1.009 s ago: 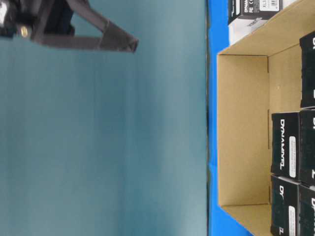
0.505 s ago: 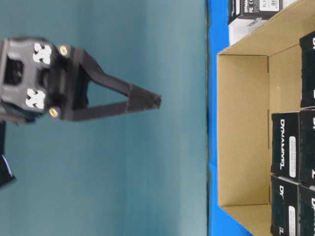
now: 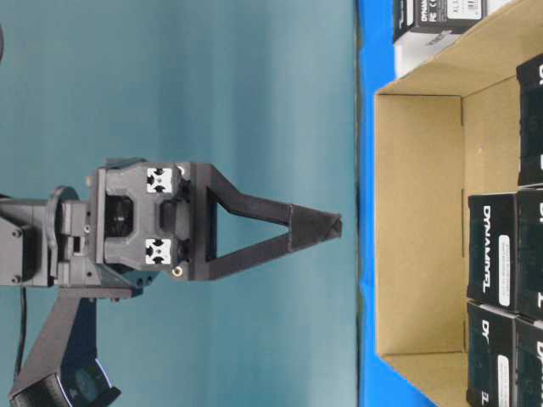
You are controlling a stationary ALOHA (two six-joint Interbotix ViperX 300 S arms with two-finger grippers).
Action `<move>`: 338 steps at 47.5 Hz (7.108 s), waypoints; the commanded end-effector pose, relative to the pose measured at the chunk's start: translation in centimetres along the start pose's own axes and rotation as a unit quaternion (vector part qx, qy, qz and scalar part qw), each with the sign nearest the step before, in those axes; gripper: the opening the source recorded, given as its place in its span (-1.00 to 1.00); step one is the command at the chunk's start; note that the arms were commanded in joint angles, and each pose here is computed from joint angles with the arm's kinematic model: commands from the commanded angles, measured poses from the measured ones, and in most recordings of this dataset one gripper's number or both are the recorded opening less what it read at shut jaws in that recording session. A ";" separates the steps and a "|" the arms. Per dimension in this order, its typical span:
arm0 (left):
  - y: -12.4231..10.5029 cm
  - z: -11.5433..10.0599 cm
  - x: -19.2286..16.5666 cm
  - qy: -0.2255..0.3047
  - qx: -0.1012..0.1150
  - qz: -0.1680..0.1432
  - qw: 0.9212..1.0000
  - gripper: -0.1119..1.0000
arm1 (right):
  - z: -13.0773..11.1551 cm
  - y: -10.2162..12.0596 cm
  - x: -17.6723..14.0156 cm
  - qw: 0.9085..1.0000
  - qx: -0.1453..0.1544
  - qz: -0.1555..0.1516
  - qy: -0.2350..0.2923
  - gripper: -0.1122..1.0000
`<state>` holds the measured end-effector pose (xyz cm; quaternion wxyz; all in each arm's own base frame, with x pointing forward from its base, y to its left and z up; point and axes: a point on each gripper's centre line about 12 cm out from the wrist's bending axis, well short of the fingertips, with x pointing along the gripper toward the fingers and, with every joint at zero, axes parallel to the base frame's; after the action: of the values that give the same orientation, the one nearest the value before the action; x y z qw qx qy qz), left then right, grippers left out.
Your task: Pick the box from inside the cardboard box.
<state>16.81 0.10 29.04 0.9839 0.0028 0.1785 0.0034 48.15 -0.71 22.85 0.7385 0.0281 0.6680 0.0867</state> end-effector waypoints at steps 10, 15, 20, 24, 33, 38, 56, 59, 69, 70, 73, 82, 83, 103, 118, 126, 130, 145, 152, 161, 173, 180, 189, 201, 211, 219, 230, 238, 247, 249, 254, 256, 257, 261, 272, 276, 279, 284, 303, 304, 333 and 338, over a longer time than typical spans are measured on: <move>0.0 1.1 -0.2 -0.014 0.000 0.000 1.000 -0.93 | 0.9 0.1 -0.2 0.999 -0.003 -0.001 -0.036 -0.77; 0.0 1.2 -0.4 -0.017 0.000 0.000 1.000 -0.93 | 1.2 0.4 -0.2 0.999 -0.008 0.010 -0.052 -0.69; 0.0 1.3 -0.4 -0.018 -0.001 0.000 1.000 -0.93 | 1.2 0.5 0.0 0.998 -0.016 0.023 -0.054 -0.49; 0.0 1.4 -0.6 -0.022 -0.002 0.000 1.000 -0.93 | 1.2 0.4 0.1 0.998 -0.014 0.025 -0.052 -0.13; 0.0 1.6 -0.7 -0.026 -0.009 0.000 1.000 -0.93 | 1.1 0.0 0.0 0.998 -0.010 0.026 -0.053 0.86; 0.0 1.5 -0.7 -0.025 -0.012 0.000 1.000 -0.93 | 1.0 -0.5 0.2 0.998 0.004 0.031 -0.054 1.00; 0.0 1.5 -0.7 -0.025 -0.017 0.000 1.000 -0.93 | 0.2 -1.2 5.1 0.995 0.058 0.061 -0.058 0.99; 0.0 1.6 -0.7 -0.026 -0.018 -0.001 1.000 -0.93 | 0.0 -1.2 6.0 0.995 0.063 0.059 -0.057 0.99; 0.0 1.5 -0.7 -0.025 -0.018 0.000 1.000 -0.93 | -0.6 -1.4 7.5 0.994 0.071 0.054 -0.061 0.99; 0.0 1.5 -0.7 -0.025 -0.017 0.000 1.000 -0.93 | -0.6 -1.5 7.7 0.994 0.071 0.054 -0.062 0.99; 0.0 1.5 -0.6 -0.024 -0.018 -0.001 1.000 -0.93 | -0.7 -1.5 7.8 0.994 0.070 0.053 -0.061 0.99; 0.0 1.4 -0.6 -0.023 -0.018 0.000 1.000 -0.93 | -0.6 -1.4 8.1 0.994 0.066 0.052 -0.063 0.99; 0.0 1.4 -0.6 -0.023 -0.018 0.000 1.000 -0.93 | -0.6 -1.4 8.2 0.994 0.065 0.052 -0.064 0.99; 0.1 1.4 -0.6 -0.023 -0.018 0.001 1.000 -0.93 | -0.7 -1.5 9.1 0.995 0.063 0.050 -0.061 0.99; 0.0 1.4 -0.6 -0.021 -0.019 0.001 1.000 -0.93 | -1.7 -2.6 9.3 0.995 0.077 0.043 -0.054 0.99; 0.0 1.5 -0.6 -0.024 -0.019 0.001 1.000 -0.93 | -1.8 -3.3 9.2 0.995 0.076 0.032 -0.056 0.99; 0.1 1.4 -0.6 -0.023 -0.018 0.001 1.000 -0.93 | -1.8 -4.0 9.1 0.995 0.080 0.028 -0.060 0.99; 0.0 1.5 -0.7 -0.026 -0.018 0.001 0.999 -0.93 | -2.2 -6.2 8.6 0.995 0.084 0.006 -0.060 0.99; 0.0 1.5 -0.7 -0.026 -0.018 0.001 0.999 -0.93 | -2.5 -7.3 8.5 0.995 0.081 -0.006 -0.057 0.99; 0.1 1.5 -0.7 -0.026 -0.018 0.001 0.999 -0.93 | -2.7 -8.6 8.1 0.995 0.082 -0.012 -0.061 0.99; 0.0 1.5 -0.8 -0.028 -0.019 0.001 0.999 -0.93 | -2.8 -9.3 7.9 0.995 0.082 -0.014 -0.064 0.99; 0.1 1.5 -0.9 -0.028 -0.018 0.001 0.999 -0.93 | -2.7 -8.9 7.9 0.994 0.082 -0.011 -0.065 0.99; 0.0 1.6 -0.9 -0.031 -0.019 0.001 0.999 -0.93 | -2.0 -8.1 7.5 0.994 0.077 -0.010 -0.072 0.99; 0.0 1.8 -1.1 -0.037 -0.019 0.000 0.999 -0.93 | -1.0 -7.8 4.6 0.992 0.075 -0.012 -0.098 0.99; 0.0 2.0 -1.3 -0.041 -0.019 0.000 0.999 -0.93 | -1.0 -6.8 0.8 0.993 0.084 -0.001 -0.081 0.99; 0.1 2.0 -1.3 -0.041 -0.018 0.001 0.999 -0.93 | -0.8 -5.3 -3.8 0.994 0.069 0.000 -0.087 0.99; 0.1 2.1 -1.3 -0.042 -0.018 0.001 0.999 -0.93 | -1.3 -3.5 -10.5 0.994 0.041 -0.022 -0.096 0.99; 0.1 2.3 -1.5 -0.047 -0.019 0.001 0.999 -0.93 | -1.5 -2.6 -13.2 0.995 0.032 -0.044 -0.081 0.99; 0.1 2.4 -1.6 -0.050 -0.020 0.000 0.999 -0.93 | -1.1 -1.7 -16.0 0.992 0.025 -0.049 -0.110 0.99; 0.1 2.4 -1.6 -0.050 -0.021 0.000 0.999 -0.93 | -1.0 -1.5 -16.4 0.992 0.023 -0.050 -0.116 0.99; 0.1 2.4 -1.6 -0.050 -0.022 0.000 0.999 -0.93 | -1.0 -1.6 -16.2 0.992 0.024 -0.051 -0.114 0.99; 0.1 2.4 -1.6 -0.050 -0.022 0.000 0.999 -0.93 | -0.9 -1.6 -15.9 0.992 0.023 -0.051 -0.110 0.99; 0.1 2.4 -1.6 -0.050 -0.021 0.000 0.999 -0.93 | -0.9 -1.6 -15.8 0.993 0.023 -0.050 -0.109 0.99; 0.0 2.4 -1.6 -0.050 -0.022 -0.001 0.999 -0.93 | -0.8 -1.6 -15.3 0.993 0.023 -0.049 -0.107 0.99; 0.0 2.5 -1.7 -0.051 -0.021 0.000 0.998 -0.93 | 0.1 -2.7 -10.8 0.991 0.031 -0.053 -0.122 0.99; 0.0 2.5 -1.7 -0.051 -0.022 -0.001 0.998 -0.93 | 0.2 -3.1 -8.4 0.990 0.036 -0.053 -0.124 0.99; 0.0 2.5 -1.7 -0.051 -0.021 -0.002 0.999 -0.93 | -0.1 -3.4 -6.6 0.991 0.038 -0.051 -0.119 0.99; 0.0 2.5 -1.7 -0.051 -0.021 -0.002 0.999 -0.93 | -0.6 -3.6 -4.0 0.992 0.040 -0.050 -0.111 0.99; 0.0 2.5 -1.6 -0.050 -0.020 -0.002 0.999 -0.93 | -1.4 -4.2 2.1 0.990 0.063 -0.044 -0.121 0.99; 0.0 2.5 -1.6 -0.050 -0.020 -0.002 0.999 -0.93 | -1.4 -4.2 2.3 0.990 0.061 -0.045 -0.121 0.99; -0.1 2.4 -1.5 -0.047 -0.018 -0.004 0.999 -0.93 | -1.3 -4.6 6.5 0.993 0.060 -0.042 -0.089 0.99; -0.1 2.4 -1.6 -0.048 -0.018 -0.004 0.999 -0.93 | -1.3 -4.7 7.1 0.994 0.060 -0.042 -0.084 0.99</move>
<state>15.99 0.00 30.79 0.9896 -0.0173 0.1429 0.0034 47.77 -4.50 15.27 0.7917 0.0519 0.6086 0.0107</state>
